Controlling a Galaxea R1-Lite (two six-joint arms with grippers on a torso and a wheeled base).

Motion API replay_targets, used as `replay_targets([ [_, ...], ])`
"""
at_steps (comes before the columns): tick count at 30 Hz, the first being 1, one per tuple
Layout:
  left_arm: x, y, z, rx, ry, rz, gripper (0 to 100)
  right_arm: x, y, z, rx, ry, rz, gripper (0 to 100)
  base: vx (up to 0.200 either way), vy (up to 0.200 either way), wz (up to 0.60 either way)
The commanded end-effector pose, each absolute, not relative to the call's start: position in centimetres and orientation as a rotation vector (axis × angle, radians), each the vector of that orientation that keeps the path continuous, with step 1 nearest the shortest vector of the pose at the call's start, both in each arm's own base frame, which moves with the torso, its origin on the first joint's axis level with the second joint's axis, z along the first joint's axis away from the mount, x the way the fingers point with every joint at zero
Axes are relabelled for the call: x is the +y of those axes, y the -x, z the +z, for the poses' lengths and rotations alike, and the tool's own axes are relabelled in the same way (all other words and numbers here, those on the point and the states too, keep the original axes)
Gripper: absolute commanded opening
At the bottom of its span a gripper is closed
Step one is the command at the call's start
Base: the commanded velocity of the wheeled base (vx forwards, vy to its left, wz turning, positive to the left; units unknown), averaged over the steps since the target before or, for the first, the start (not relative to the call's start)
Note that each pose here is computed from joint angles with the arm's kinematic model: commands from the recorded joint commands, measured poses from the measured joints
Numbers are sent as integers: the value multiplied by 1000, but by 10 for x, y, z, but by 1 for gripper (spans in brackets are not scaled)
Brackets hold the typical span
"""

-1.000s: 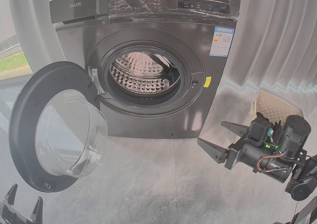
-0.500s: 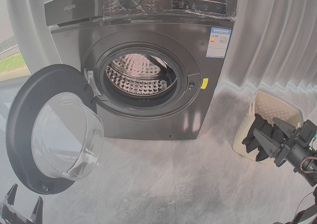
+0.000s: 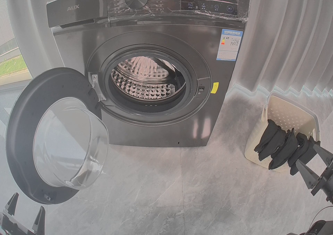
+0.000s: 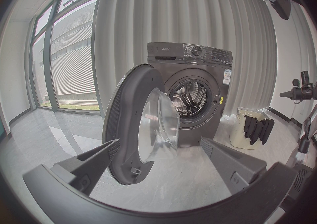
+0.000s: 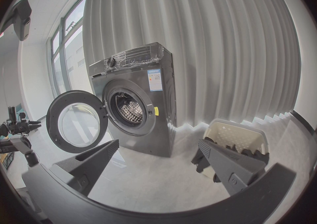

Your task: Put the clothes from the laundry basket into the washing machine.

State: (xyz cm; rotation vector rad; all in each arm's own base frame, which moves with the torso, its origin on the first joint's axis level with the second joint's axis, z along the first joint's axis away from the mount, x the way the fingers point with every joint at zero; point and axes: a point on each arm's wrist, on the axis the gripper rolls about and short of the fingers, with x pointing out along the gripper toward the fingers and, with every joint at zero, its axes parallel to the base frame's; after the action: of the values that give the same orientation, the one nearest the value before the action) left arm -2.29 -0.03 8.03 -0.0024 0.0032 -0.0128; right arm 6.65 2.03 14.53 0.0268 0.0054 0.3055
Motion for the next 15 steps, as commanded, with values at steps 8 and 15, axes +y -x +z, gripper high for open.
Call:
replay_targets([
  [8, 0, 23, 76, 6, 2, -12, 100, 3, 9, 104, -82, 1, 100, 100, 0, 0, 0],
  [15, 0, 23, 76, 6, 3, -12, 100, 4, 16, 85, 10, -18, 93, 100, 0, 0, 0],
])
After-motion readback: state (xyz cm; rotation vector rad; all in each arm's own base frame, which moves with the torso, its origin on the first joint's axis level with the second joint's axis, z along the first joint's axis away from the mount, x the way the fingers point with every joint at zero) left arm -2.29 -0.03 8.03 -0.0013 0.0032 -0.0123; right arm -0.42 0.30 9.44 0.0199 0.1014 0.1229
